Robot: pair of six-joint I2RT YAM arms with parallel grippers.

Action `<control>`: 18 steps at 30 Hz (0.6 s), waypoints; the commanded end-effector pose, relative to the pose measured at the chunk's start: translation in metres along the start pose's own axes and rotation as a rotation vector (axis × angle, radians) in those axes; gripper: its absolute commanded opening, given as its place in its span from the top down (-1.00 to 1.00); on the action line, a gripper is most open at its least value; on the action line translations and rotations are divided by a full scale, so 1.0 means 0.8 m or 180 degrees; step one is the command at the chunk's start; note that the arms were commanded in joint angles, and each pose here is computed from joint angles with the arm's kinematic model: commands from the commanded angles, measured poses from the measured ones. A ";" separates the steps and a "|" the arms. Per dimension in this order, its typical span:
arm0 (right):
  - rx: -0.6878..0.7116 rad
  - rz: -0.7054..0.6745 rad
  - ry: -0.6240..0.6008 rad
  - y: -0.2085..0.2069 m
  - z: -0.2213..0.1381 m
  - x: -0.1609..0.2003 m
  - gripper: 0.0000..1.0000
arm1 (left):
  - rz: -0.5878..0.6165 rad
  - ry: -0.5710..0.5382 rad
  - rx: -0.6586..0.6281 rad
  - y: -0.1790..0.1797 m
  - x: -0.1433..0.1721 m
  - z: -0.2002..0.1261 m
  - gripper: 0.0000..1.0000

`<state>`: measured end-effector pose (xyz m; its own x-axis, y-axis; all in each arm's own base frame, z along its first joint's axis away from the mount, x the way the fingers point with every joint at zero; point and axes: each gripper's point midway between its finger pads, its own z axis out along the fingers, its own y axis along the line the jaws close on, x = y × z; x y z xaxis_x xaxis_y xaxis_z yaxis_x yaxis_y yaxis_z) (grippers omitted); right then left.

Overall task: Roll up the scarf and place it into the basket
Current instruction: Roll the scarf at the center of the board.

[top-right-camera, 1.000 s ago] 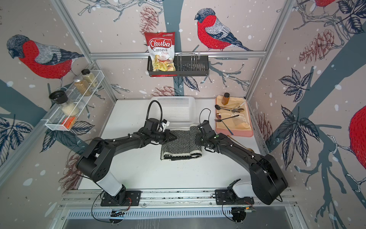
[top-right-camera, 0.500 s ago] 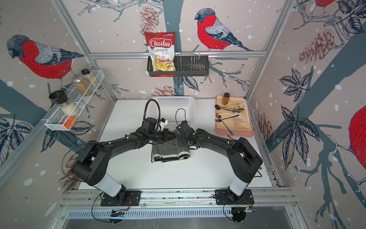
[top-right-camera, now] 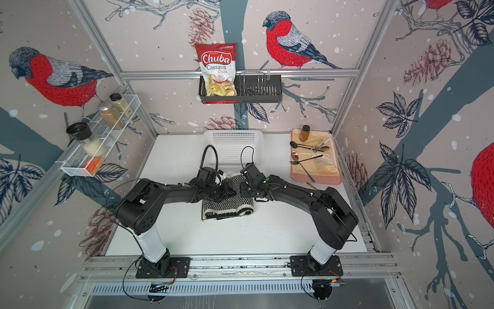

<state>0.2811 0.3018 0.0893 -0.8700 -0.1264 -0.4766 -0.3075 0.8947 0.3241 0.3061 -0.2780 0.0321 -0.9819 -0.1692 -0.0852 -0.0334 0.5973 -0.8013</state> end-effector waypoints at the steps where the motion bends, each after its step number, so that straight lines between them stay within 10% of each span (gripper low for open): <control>1: -0.0058 0.0185 -0.0107 -0.018 -0.008 -0.007 -0.03 | -0.0041 -0.0091 -0.0049 0.009 -0.007 0.005 1.00; 18: -0.1615 0.0498 0.0045 0.002 0.033 0.024 -0.06 | -0.0066 -0.0074 -0.0400 0.043 0.002 0.004 1.00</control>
<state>0.2774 0.2863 0.0376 -0.9343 -0.0040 -0.3564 -0.2486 0.7239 0.6436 0.3109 -0.2769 0.0263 -0.9779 -0.1742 -0.1153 -0.0148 0.6082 -0.7936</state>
